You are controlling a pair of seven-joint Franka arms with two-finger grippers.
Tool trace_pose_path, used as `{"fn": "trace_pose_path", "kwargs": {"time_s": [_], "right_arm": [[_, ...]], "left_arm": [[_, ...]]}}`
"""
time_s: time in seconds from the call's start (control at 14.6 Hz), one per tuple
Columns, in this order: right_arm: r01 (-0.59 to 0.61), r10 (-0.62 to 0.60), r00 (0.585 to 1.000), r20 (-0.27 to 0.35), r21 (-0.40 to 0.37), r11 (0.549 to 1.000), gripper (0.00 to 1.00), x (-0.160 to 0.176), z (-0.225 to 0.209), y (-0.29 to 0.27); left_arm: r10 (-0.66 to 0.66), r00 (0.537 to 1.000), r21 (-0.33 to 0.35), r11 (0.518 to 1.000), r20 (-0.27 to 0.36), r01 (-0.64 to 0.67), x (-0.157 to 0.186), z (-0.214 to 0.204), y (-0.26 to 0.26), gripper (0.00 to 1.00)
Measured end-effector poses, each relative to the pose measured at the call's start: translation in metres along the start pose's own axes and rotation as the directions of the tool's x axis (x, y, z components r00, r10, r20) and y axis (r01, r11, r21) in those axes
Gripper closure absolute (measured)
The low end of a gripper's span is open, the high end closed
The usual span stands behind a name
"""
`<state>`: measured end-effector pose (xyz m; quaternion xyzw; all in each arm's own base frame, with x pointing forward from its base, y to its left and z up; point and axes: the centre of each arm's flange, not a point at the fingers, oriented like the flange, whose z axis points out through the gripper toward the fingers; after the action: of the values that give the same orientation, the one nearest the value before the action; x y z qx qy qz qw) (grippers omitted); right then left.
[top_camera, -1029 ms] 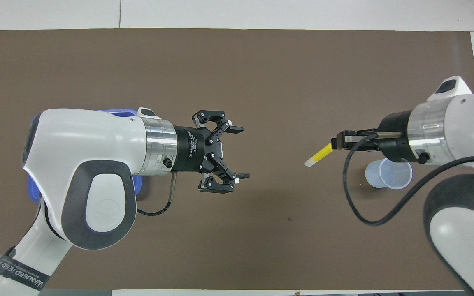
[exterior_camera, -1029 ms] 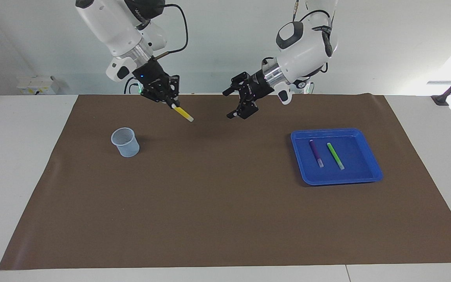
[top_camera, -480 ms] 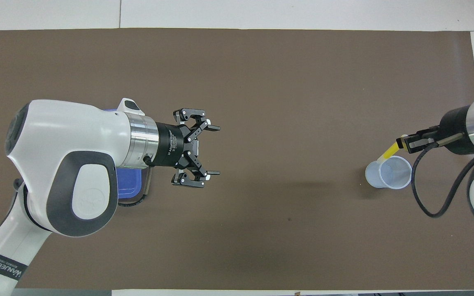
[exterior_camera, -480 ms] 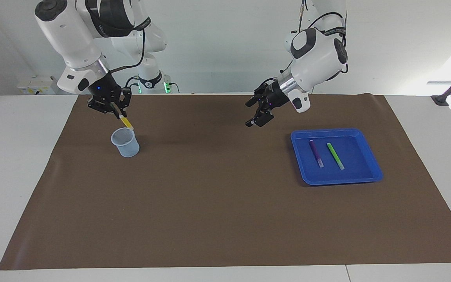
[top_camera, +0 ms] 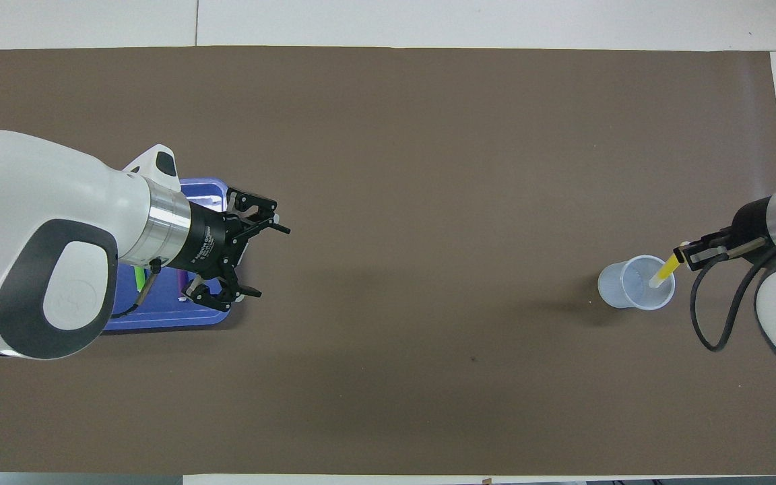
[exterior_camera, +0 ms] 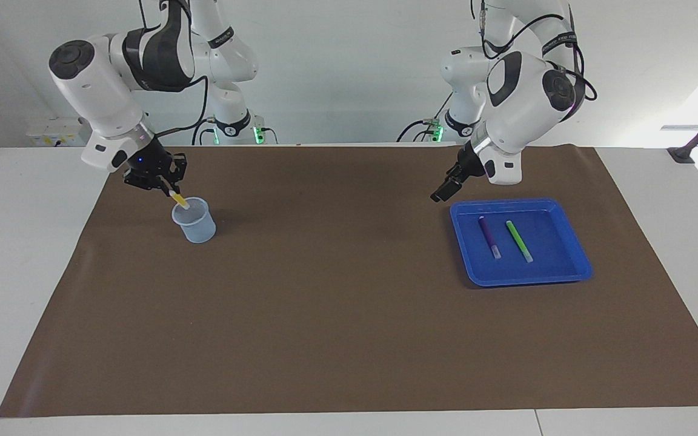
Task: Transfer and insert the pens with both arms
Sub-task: 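Carry the yellow pen to the cup while the left gripper returns, then lower the yellow pen into the clear cup and open the right gripper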
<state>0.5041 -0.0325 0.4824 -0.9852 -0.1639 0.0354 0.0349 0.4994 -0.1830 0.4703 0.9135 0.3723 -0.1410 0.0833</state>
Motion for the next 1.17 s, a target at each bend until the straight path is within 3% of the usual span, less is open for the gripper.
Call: {"fn": "trace_pose_path", "kwargs": {"time_s": [0.21, 0.48, 0.55, 0.82, 1.03, 1.1, 1.17], "right_arm": [[-0.009, 0.009, 1.000, 0.019, 0.009, 1.000, 0.83, -0.005, 0.015, 0.003], [-0.016, 0.016, 1.000, 0.009, 0.004, 1.000, 0.83, -0.007, 0.032, 0.005], [-0.016, 0.016, 1.000, 0.013, 0.005, 1.000, 0.78, -0.009, 0.038, 0.005], [-0.017, 0.017, 1.000, 0.011, 0.004, 1.000, 0.36, -0.009, 0.042, 0.005], [-0.015, 0.015, 1.000, 0.000, 0.003, 1.000, 0.04, -0.007, 0.037, 0.004], [-0.019, 0.019, 1.000, -0.014, 0.015, 1.000, 0.00, -0.004, 0.033, 0.002], [-0.027, 0.029, 0.999, -0.040, 0.048, 0.999, 0.00, 0.000, 0.027, -0.003]], "left_arm": [[0.205, 0.978, 0.068, 0.977, -0.027, -0.203, 0.048, 0.009, -0.036, 0.00], [0.460, 0.883, 0.122, 0.885, -0.096, -0.449, 0.106, 0.026, -0.077, 0.00], [0.518, 0.849, 0.130, 0.853, -0.104, -0.505, 0.119, 0.034, -0.086, 0.00], [0.704, 0.699, 0.163, 0.710, -0.128, -0.685, 0.171, 0.053, -0.110, 0.00], [0.771, 0.623, 0.221, 0.636, -0.133, -0.739, 0.191, 0.076, -0.107, 0.02], [0.782, 0.608, 0.230, 0.622, -0.135, -0.748, 0.194, 0.083, -0.105, 0.03], [0.790, 0.597, 0.235, 0.612, -0.140, -0.755, 0.197, 0.087, -0.104, 0.10]]}}
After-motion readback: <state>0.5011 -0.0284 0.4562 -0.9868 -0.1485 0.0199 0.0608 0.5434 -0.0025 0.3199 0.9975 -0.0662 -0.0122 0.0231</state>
